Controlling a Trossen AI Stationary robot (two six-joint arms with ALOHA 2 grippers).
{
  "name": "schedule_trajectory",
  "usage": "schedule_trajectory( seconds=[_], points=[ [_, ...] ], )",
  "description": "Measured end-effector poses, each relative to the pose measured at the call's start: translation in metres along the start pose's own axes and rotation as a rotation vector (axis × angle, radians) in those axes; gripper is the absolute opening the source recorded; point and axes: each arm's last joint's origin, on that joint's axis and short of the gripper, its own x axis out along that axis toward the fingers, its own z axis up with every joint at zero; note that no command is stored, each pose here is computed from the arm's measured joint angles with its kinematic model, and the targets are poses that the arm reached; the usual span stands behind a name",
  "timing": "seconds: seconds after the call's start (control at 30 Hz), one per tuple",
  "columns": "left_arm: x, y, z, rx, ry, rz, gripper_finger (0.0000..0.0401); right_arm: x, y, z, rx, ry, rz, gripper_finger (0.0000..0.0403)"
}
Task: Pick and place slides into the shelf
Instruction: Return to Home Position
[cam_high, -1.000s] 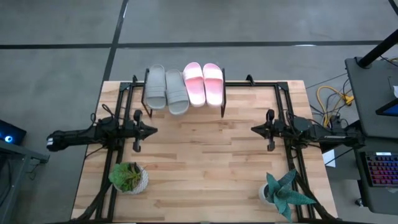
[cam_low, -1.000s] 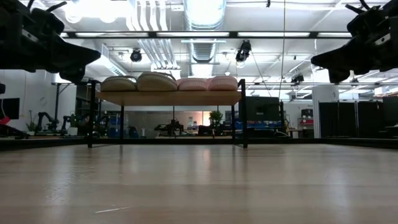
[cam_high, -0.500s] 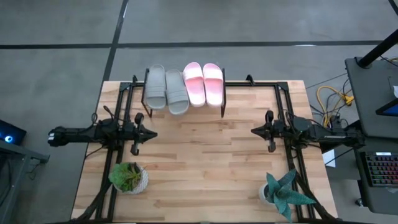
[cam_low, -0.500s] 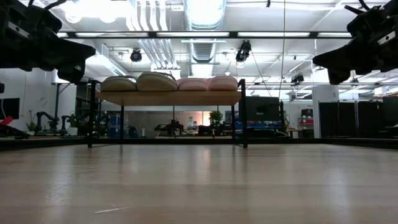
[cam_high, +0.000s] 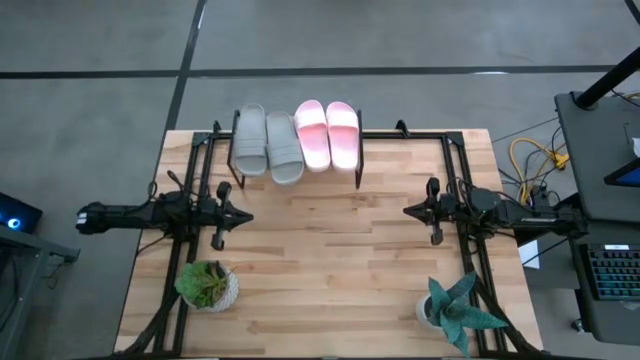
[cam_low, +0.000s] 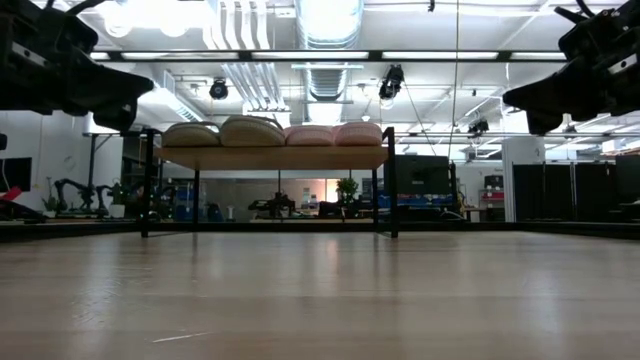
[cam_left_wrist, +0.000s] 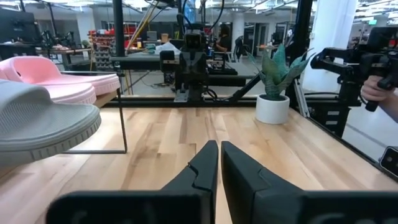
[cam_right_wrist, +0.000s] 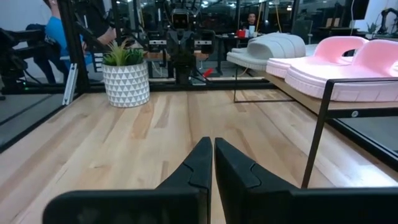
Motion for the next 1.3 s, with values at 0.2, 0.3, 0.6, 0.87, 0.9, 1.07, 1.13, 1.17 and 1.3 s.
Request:
schedule_trajectory(
  seconds=[0.2, 0.3, 0.6, 0.87, 0.9, 1.07, 1.13, 1.17, 1.3],
  points=[
    [0.0011, 0.0001, -0.0014, 0.022, 0.018, 0.002, 0.0001, 0.0004, 0.0000, -0.0004, 0.000, 0.006, 0.000, 0.0008],
    [0.0010, 0.0001, -0.0013, 0.018, 0.017, 0.001, 0.0000, 0.0004, 0.0000, -0.0004, 0.000, 0.005, 0.000, 0.0008],
    [0.0015, -0.0003, -0.0019, 0.015, 0.023, -0.012, 0.0000, 0.0004, 0.0000, -0.0003, 0.000, 0.005, -0.001, 0.0008],
    [0.0019, -0.0004, -0.0012, 0.016, 0.017, -0.016, 0.0000, 0.0004, 0.0000, -0.0004, 0.000, 0.006, -0.001, 0.0008],
    [0.0019, -0.0004, -0.0012, 0.015, 0.017, -0.016, 0.0000, 0.0004, 0.0000, -0.0004, 0.000, 0.006, -0.001, 0.0008],
    [0.0020, -0.0004, -0.0013, 0.015, 0.018, -0.017, 0.0000, 0.0005, -0.0001, -0.0005, 0.000, 0.006, -0.001, 0.0008],
    [0.0020, -0.0004, -0.0012, 0.015, 0.017, -0.017, 0.0000, 0.0005, 0.0000, -0.0005, 0.000, 0.006, -0.001, 0.0008],
    [0.0020, -0.0004, -0.0012, 0.015, 0.017, -0.017, 0.0000, 0.0005, 0.0000, -0.0005, 0.000, 0.006, -0.001, 0.0008],
    [0.0020, -0.0004, -0.0012, 0.015, 0.018, -0.018, 0.0000, 0.0005, -0.0001, -0.0005, 0.000, 0.006, -0.002, 0.0008]
  ],
)
